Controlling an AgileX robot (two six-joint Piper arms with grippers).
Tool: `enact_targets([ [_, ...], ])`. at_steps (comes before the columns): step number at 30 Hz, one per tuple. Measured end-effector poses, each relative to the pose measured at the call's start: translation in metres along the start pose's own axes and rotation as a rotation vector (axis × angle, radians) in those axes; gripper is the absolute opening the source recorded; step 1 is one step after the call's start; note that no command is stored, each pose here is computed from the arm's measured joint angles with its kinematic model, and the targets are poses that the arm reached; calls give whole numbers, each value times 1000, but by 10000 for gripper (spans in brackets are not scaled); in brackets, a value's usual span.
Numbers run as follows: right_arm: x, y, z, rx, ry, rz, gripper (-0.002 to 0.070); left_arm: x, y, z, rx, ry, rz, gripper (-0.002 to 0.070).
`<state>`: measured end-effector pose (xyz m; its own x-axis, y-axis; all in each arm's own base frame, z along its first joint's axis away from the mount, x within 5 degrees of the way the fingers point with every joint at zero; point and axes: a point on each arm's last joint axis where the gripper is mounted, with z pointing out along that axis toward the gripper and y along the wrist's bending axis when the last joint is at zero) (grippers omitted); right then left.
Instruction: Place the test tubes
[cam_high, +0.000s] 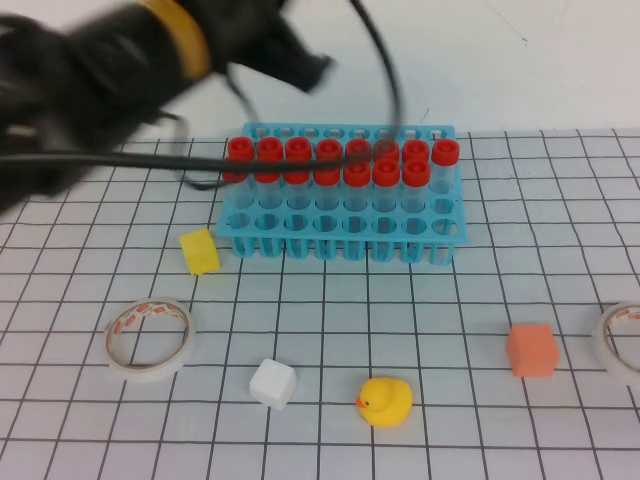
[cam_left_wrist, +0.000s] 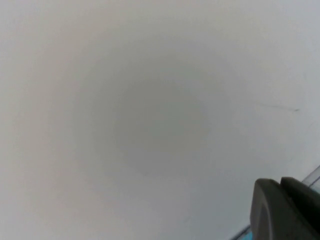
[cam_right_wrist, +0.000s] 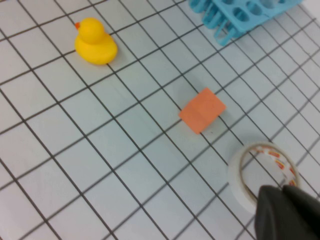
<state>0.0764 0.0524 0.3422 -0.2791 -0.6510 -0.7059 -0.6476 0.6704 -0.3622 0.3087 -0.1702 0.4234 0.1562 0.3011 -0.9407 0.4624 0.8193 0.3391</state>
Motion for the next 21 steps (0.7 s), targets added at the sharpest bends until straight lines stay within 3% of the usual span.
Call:
enact_targets([
  [3,7,-4,-8,8,-9,17,-1,-6,11,-29,-61,64,5,2],
  [7,19,-6,-16,12,-49,38,-1,3,7,-67,-57,66,-32,1],
  [15,43,-1,-13,-2,-25,96,-1,48,-20,-131,38,25,-203,0],
  [21,58,10,-1,-45,79,137,-1,88,-37,-164,70,76,-225,0],
])
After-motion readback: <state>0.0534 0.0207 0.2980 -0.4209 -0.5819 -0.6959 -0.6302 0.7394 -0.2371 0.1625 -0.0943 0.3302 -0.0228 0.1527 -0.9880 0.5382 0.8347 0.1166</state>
